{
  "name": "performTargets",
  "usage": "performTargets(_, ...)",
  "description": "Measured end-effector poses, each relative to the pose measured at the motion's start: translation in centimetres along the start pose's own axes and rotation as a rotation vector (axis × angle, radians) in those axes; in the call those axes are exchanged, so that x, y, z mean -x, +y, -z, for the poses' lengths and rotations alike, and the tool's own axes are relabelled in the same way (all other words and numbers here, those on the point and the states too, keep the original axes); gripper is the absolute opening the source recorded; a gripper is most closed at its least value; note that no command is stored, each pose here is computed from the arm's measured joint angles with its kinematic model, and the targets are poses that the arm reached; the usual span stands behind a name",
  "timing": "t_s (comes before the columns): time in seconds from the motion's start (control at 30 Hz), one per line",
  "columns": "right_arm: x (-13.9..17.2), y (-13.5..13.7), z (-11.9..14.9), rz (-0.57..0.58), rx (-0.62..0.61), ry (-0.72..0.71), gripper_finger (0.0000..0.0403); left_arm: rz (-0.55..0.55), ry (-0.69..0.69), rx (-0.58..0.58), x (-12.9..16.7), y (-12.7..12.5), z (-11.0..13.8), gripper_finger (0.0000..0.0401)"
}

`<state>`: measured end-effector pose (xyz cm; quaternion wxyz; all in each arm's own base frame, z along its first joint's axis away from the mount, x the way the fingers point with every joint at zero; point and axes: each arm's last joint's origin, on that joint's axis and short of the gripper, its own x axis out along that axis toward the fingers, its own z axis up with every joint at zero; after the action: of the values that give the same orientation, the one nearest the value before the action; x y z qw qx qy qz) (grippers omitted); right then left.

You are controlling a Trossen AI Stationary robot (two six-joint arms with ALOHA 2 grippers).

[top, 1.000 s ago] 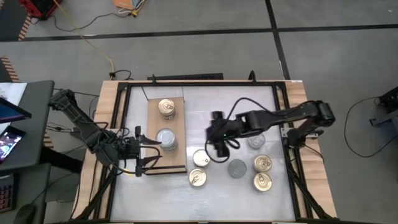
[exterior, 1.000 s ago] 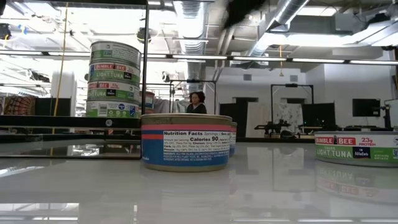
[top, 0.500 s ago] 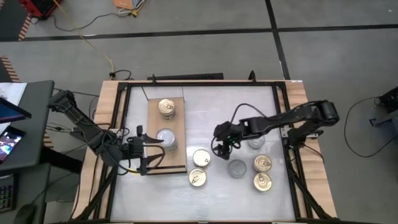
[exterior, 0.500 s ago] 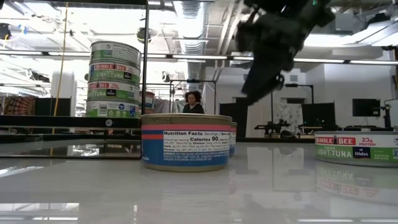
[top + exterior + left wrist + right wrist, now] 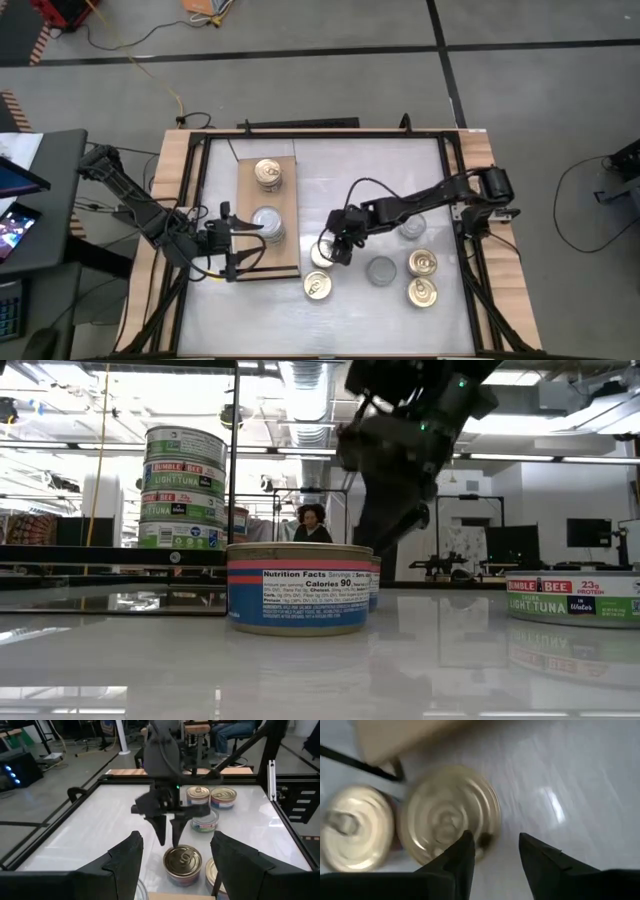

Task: Stack canned seafood by type on shelf
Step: Stack the blue-pink tuna can on top of the other blue-pink tuna can on the shelf

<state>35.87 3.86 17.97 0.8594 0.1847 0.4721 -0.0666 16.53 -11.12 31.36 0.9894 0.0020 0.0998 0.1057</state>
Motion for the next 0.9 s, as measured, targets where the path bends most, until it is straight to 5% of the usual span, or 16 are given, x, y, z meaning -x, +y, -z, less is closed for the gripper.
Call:
performTargets(0.27,-1.2,-0.2,0.1,0.06,0.007,0.042,0.0136,-0.001,0.003,-0.004,0.0,0.0,0.0,0.0224)
performTargets(0.6,0.2,-2.4,0.4,0.179,-0.014,0.128,0.0014,-0.002,0.007,-0.006,0.0,0.0,0.1,0.0224)
performTargets(0.9,0.8,-6.1,-0.6,0.242,-0.041,0.15,0.004,-0.003,0.011,-0.01,0.0,0.0,0.2,0.0224)
